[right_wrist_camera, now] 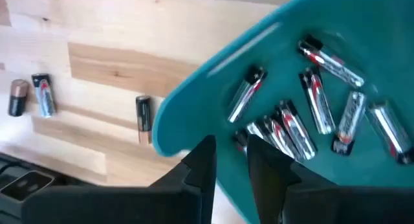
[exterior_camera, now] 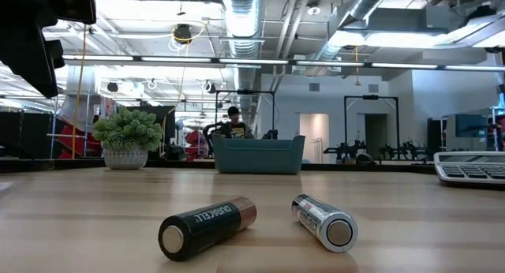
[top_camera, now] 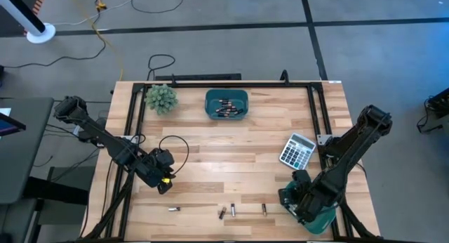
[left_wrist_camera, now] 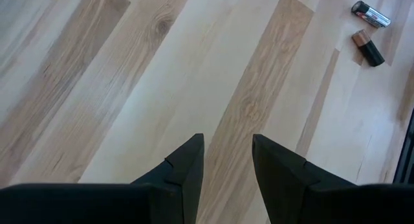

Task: Sort batteries
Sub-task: Put the black battery into the blue bin

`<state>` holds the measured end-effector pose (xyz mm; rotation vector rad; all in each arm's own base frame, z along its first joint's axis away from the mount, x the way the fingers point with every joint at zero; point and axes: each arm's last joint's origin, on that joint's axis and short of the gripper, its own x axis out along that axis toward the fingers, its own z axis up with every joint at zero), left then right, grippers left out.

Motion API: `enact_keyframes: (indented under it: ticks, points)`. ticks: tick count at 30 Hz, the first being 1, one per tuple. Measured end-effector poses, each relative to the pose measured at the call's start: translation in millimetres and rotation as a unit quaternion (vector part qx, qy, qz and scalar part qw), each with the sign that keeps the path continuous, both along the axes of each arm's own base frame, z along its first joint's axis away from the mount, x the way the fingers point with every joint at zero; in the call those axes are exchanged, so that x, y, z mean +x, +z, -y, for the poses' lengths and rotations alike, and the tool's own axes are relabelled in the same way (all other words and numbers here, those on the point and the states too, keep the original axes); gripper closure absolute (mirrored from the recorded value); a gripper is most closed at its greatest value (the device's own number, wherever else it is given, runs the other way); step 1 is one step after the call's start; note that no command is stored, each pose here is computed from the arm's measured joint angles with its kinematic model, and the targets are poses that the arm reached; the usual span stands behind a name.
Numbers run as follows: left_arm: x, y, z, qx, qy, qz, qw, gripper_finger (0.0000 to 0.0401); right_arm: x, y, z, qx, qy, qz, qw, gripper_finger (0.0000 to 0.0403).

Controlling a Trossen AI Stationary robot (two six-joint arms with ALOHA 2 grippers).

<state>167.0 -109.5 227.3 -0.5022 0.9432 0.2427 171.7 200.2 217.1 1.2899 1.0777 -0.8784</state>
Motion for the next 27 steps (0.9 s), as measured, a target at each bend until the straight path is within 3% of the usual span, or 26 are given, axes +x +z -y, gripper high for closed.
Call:
enact_keyframes:
  ticks: [6, 13, 18, 27]
  points:
    - [0, 0, 0, 0.0, 0.0, 0.0, 1.0, 0.0276, -3, 12, -2, 0.014, -0.013, 0.005, 1.0, 0.03]
    - [0, 0, 0, 0.004, -0.005, 0.0, 1.0, 0.0276, 6, 43, -8, -0.026, -0.021, -0.021, 0.999, 0.03]
    - [0, 0, 0, 0.014, -0.01, 0.003, 1.0, 0.0276, 29, 54, -18, -0.044, -0.029, -0.017, 0.998, 0.03]
    - [0, 0, -1, 0.025, -0.016, 0.007, 1.0, 0.0276, 82, 40, -49, -0.061, -0.02, -0.022, 0.998, 0.03]
